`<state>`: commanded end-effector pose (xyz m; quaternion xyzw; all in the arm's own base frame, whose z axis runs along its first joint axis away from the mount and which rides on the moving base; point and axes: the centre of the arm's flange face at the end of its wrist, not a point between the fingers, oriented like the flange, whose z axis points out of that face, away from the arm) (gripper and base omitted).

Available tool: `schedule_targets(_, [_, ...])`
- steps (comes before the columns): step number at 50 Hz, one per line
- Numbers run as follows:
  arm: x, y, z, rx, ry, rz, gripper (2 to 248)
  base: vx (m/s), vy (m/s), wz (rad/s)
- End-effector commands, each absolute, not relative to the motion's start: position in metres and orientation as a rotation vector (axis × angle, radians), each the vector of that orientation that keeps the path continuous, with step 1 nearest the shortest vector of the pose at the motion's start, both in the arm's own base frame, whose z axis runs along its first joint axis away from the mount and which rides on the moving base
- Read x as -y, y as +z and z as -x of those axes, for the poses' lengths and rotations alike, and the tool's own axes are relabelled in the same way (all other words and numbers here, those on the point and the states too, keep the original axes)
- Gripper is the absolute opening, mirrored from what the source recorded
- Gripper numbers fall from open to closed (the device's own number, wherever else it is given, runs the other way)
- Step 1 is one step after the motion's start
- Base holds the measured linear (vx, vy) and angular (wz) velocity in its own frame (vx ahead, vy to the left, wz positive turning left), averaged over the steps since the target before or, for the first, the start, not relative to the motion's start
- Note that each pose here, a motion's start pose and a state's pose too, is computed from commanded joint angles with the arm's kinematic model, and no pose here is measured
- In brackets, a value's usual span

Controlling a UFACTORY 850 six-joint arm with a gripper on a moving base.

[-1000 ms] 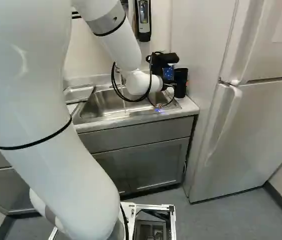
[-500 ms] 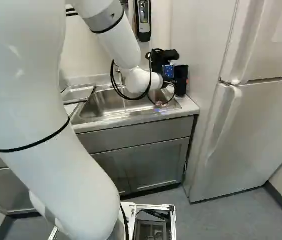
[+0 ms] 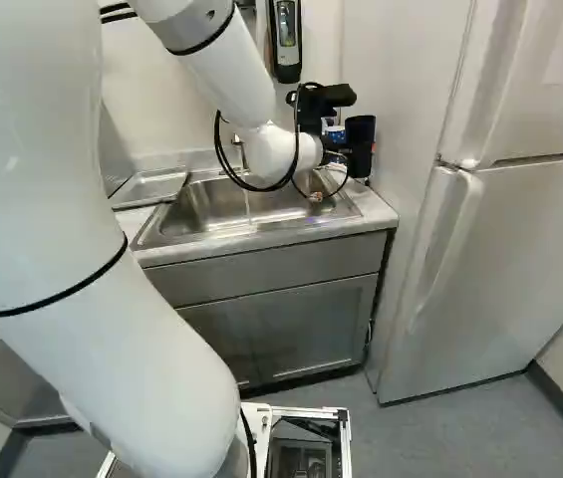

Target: Rinse the cup and place it in the tray

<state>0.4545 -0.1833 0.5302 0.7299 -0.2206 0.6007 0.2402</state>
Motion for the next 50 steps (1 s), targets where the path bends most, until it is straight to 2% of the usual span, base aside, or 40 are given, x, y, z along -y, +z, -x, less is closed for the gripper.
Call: schedule_targets(50, [0.139, 0.568, -0.465, 0.524, 1.781, -1.984, 121, 0.0, 0.0, 0.0])
